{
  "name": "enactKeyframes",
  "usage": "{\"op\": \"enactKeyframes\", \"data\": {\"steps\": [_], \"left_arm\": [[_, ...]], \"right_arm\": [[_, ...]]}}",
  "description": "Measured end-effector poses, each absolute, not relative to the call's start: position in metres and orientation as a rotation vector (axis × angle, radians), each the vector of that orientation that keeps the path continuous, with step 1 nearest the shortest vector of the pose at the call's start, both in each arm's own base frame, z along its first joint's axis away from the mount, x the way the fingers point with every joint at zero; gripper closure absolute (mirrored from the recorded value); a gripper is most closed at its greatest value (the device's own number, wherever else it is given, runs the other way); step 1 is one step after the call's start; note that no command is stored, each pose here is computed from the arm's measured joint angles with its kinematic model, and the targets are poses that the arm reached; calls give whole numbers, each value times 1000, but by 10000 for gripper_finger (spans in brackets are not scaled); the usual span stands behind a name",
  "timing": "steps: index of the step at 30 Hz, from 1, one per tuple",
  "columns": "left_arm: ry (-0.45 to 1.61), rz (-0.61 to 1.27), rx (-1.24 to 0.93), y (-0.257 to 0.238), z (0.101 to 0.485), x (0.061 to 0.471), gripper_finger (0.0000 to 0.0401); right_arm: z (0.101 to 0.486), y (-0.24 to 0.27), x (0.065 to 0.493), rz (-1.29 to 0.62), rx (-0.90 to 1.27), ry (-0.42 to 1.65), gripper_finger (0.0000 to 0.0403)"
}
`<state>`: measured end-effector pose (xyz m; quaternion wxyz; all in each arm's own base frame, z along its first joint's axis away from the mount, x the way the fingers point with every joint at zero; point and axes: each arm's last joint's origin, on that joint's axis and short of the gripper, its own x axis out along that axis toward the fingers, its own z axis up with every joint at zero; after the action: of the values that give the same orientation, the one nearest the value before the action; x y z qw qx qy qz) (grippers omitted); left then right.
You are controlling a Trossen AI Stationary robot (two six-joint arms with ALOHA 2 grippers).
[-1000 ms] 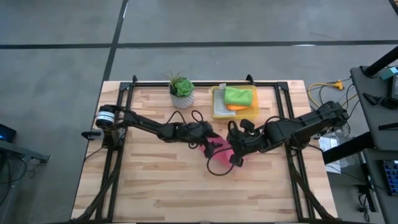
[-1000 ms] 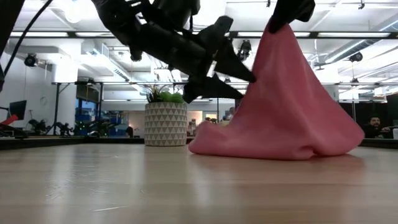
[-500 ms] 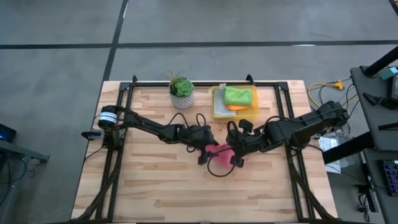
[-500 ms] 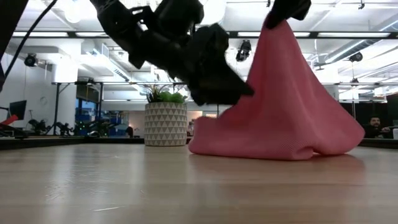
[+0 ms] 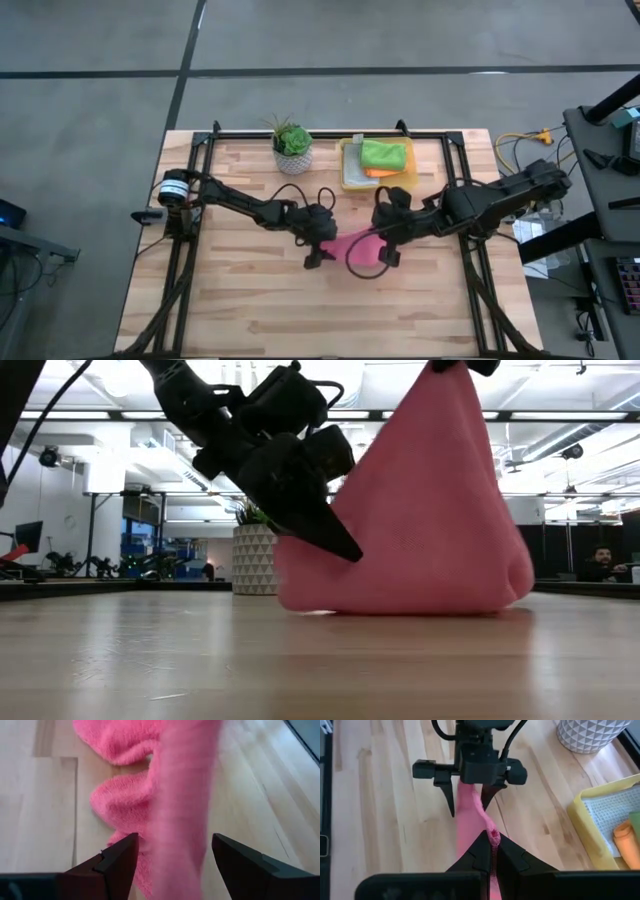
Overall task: Fold microfiber towels
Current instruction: Fold the pink microfiber cloth
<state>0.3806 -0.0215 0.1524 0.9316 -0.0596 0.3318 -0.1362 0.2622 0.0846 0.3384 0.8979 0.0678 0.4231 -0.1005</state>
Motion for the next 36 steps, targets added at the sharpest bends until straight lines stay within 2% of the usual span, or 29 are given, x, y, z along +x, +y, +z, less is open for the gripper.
{"op": "enactKeyframes", "data": {"steps": [4, 12, 17, 23, 27, 30, 36], "left_arm": [[687, -315, -138, -21, 151, 379, 184], [682, -391, -173, -23, 155, 378, 288], [679, -375, -217, -22, 163, 375, 335], [700, -371, -220, -21, 173, 369, 367], [780, -357, -225, -19, 172, 362, 393], [856, -311, -188, -14, 178, 350, 398], [894, -118, -18, 6, 223, 317, 401]], "right_arm": [[346, 82, 255, -204, 151, 852, 394], [351, 78, 244, -217, 146, 866, 394], [344, 76, 240, -253, 136, 942, 394], [342, 76, 240, -262, 141, 952, 394], [341, 75, 240, -285, 126, 943, 394], [341, 74, 239, -325, 99, 933, 394], [343, 67, 238, -431, 60, 882, 394]]}}
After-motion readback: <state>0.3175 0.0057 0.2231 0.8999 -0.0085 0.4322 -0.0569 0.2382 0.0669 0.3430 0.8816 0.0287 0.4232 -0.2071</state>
